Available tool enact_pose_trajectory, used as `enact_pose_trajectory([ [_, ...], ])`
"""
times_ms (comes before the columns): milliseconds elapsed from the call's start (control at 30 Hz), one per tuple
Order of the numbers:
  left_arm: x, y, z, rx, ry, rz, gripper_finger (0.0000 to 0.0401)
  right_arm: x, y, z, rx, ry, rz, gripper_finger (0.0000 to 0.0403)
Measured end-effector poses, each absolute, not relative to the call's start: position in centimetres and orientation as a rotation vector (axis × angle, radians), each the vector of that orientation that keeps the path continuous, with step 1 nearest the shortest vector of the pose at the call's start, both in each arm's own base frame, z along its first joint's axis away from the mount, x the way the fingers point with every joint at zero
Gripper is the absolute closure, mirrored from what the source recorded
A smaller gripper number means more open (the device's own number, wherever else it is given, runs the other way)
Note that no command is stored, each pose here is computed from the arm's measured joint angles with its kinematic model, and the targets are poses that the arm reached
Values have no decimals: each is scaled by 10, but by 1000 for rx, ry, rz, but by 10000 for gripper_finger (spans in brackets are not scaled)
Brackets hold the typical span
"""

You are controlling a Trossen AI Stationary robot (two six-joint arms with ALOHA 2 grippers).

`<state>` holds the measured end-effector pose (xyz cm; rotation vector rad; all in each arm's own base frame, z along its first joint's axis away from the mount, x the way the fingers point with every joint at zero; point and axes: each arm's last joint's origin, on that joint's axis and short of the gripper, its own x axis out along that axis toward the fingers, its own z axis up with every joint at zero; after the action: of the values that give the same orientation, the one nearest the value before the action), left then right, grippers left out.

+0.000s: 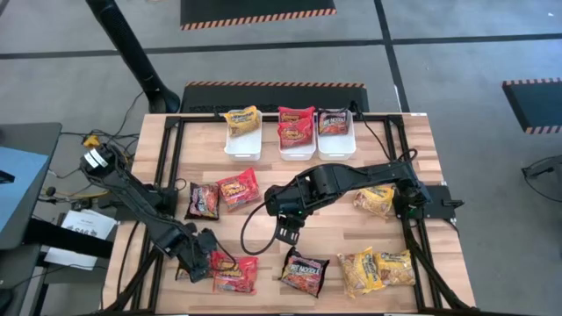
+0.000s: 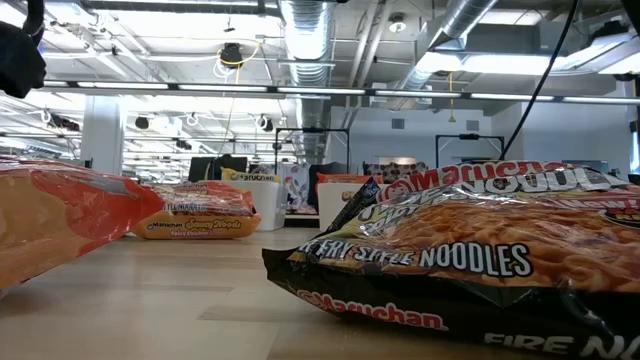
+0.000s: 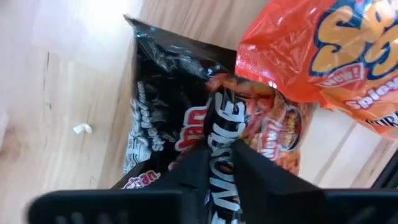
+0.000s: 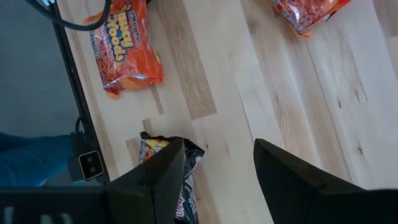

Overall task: Sort Maruchan noodles
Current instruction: Put the black noodle pack into the right white bin

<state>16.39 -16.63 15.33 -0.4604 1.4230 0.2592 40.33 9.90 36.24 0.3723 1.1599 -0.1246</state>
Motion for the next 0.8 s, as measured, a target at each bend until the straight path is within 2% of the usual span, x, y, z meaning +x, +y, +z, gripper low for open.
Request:
enact_pose_trajectory([
  [67, 164, -166, 153, -445, 1416, 250, 389, 404, 99, 363, 368, 1152, -131, 184],
  [167, 164, -166, 153, -418, 1410, 238, 397, 405, 98, 363, 355, 1129, -152, 184],
  [300, 163, -163, 156, -401, 1391, 232, 400, 406, 98, 363, 345, 1115, -169, 184],
  [600, 154, -130, 181, -366, 1310, 352, 401, 409, 84, 364, 346, 1083, -263, 184],
  [800, 157, -119, 193, -376, 1223, 341, 401, 410, 73, 363, 354, 1084, -283, 184],
])
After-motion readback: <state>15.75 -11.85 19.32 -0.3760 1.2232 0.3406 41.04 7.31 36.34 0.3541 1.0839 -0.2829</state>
